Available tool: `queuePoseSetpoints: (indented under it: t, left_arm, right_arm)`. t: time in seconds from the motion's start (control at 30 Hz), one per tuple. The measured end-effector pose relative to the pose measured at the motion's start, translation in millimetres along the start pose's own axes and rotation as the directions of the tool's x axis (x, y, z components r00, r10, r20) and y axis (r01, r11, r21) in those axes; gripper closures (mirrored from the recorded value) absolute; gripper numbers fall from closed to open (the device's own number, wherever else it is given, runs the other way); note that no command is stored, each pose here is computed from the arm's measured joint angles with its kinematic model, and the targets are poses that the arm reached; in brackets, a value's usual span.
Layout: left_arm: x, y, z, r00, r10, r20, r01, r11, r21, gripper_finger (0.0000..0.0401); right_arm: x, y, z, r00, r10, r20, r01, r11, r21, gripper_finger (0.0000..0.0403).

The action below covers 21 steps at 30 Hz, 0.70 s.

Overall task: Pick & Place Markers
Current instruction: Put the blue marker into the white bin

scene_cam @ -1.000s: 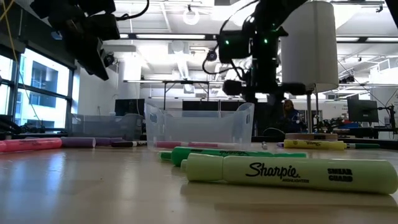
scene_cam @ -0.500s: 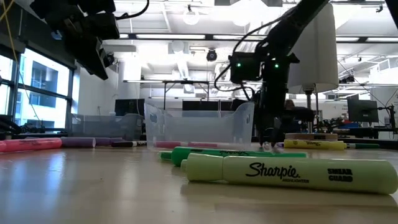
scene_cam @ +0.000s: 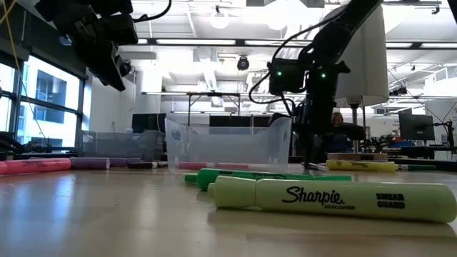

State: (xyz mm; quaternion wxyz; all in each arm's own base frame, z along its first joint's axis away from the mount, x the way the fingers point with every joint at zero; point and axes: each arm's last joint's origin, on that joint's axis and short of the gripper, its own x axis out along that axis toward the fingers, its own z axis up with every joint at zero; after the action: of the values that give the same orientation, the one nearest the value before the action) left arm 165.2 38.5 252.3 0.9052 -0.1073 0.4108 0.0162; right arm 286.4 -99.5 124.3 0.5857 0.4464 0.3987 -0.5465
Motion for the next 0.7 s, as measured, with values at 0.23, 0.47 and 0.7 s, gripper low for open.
queuePoseSetpoints:
  t: [0.23, 0.47, 0.7]
  left_arm:
    - [-0.1, 0.0, 0.1, 1.000, 0.001, 0.000, -0.001, 1.000, 0.000, 0.0401]
    - [-0.1, 0.0, 0.3, 1.000, 0.002, 0.002, -0.002, 1.000, 0.000, 0.0401]
    - [-0.2, 2.6, 0.6, 0.996, 0.092, 0.005, -0.092, 0.996, 0.001, 0.0401]
  right_arm:
    - [-39.7, -5.9, -4.1, 0.997, 0.063, 0.048, -0.059, 0.995, -0.075, 0.0376]
    - [-112.8, -8.5, -6.0, 0.930, 0.285, 0.231, -0.245, 0.951, -0.188, 0.0377]
    - [-180.0, 21.9, -18.2, 0.630, 0.703, 0.329, -0.458, 0.679, -0.574, 0.0376]
